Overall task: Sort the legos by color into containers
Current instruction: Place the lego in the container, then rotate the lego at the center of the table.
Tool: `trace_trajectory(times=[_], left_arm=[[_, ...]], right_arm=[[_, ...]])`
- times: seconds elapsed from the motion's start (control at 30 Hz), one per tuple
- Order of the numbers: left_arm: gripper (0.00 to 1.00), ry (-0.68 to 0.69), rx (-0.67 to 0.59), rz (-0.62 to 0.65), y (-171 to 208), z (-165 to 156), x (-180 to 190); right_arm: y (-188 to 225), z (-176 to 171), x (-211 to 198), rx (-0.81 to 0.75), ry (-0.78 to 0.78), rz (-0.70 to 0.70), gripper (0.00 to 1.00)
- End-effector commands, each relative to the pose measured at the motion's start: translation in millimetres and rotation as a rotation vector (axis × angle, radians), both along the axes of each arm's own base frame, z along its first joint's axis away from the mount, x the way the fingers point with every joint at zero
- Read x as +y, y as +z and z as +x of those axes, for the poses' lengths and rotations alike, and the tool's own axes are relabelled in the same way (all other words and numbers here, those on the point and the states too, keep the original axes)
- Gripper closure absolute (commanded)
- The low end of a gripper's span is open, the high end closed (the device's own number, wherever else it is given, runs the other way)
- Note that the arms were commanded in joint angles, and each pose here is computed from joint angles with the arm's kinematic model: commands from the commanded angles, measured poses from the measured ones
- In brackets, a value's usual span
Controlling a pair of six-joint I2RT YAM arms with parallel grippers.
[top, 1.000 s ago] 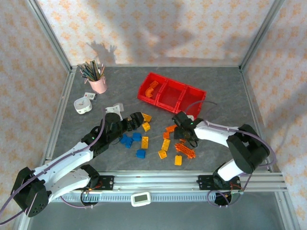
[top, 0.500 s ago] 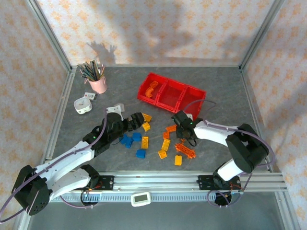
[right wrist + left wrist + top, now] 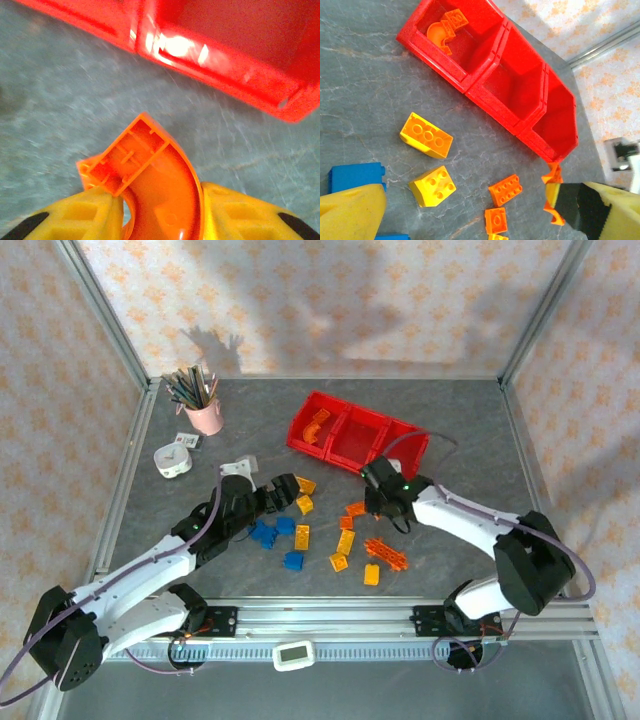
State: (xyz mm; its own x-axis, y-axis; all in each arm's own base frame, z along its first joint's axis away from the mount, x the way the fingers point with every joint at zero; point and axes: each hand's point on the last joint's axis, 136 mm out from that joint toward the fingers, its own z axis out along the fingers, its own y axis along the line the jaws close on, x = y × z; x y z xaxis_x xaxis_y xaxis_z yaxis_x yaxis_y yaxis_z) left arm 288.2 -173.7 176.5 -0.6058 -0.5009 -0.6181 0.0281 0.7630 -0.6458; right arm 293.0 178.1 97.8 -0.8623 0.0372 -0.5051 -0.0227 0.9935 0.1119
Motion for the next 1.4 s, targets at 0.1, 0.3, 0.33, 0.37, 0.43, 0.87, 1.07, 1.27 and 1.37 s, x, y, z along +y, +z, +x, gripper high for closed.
trace_trajectory(times=[0.1,0.3,0.33,0.37,0.43,0.87,1.07,1.27,1.37], left_arm=[[0.01,0.066,-0.062,0.033,27.7,15.3,21.3],[0.01,0.102,-0.07,0.034,35.4,29.6,39.6],[0.01,0.11,-0.072,0.035,36.2,32.0,42.8],[0.01,0.116,-0.072,0.037,36.0,33.6,45.4],[0.01,0.131,-0.069,0.035,36.6,37.3,51.5],[0.01,0.136,-0.071,0.039,36.2,45.8,57.0],[0.01,0.115,-0.075,0.02,38.3,44.4,52.6],[0.01,0.05,-0.042,-0.013,29.1,34.1,41.4],[0.01,0.031,-0.029,-0.015,24.6,26.6,37.6]], right_arm=[[42.3,41.1,33.5,-0.087,0.07,0.036,0.6],[63.6,107.0,88.2,-0.167,0.11,0.086,0.59],[67.1,120.1,96.7,-0.188,0.112,0.086,0.59],[66.2,130.9,101.0,-0.198,0.108,0.074,0.59],[69.3,158.1,110.8,-0.232,0.094,0.047,0.59],[67.7,246.8,122.4,-0.295,0.034,0.058,0.34],[102.2,217.6,118.6,-0.311,0.07,0.112,0.29],[97.1,154.2,95.2,-0.268,0.069,0.085,0.24],[87.3,119.2,80.7,-0.238,0.06,0.078,0.22]])
